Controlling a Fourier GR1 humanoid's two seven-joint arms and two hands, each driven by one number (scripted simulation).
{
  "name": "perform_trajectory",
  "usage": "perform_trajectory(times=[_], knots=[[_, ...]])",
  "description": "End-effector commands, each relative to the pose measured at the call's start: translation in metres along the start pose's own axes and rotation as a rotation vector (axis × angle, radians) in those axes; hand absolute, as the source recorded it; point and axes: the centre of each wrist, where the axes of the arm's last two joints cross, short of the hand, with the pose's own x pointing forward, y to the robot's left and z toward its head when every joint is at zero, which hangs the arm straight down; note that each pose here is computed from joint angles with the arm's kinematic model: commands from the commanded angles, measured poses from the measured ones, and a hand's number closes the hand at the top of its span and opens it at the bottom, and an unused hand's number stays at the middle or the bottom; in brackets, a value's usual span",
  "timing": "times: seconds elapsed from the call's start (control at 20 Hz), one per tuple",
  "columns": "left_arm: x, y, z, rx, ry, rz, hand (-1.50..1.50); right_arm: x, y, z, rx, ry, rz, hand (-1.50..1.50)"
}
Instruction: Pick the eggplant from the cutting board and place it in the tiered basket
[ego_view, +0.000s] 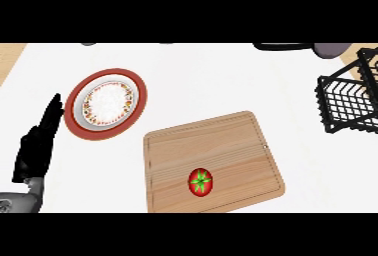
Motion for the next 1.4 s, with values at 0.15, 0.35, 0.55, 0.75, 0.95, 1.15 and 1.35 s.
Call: perform_trajectory(times=[0.15,0.35,0.55,0.75,0.95,1.15,1.35], knots=[[0.012,-0.005,-0.004,-0.029,-0.035,0.006,0.00,-0.064,-0.040,0.006,-0.103,0.074,0.297,1.50],[0.021,-0.026,-0.006,-0.054,-0.052,0.007,0.00,-0.102,-0.046,-0.001,-0.153,0.120,0.409,1.50],[0.017,-0.004,-0.014,-0.047,-0.047,0.013,0.00,-0.130,-0.060,0.008,-0.140,0.129,0.426,1.50],[0.019,0.001,-0.019,-0.046,-0.057,-0.013,0.00,-0.148,-0.067,0.007,-0.072,0.083,0.398,1.50],[0.015,-0.015,-0.006,-0.040,-0.075,0.023,0.00,-0.172,-0.065,0.000,0.004,0.111,0.334,1.50],[0.012,-0.014,-0.017,-0.042,-0.066,0.006,0.00,-0.197,-0.062,0.002,0.046,0.116,0.263,1.50],[0.023,-0.017,-0.012,-0.056,-0.057,0.001,0.00,-0.204,-0.038,0.000,0.150,0.221,0.119,1.50]])
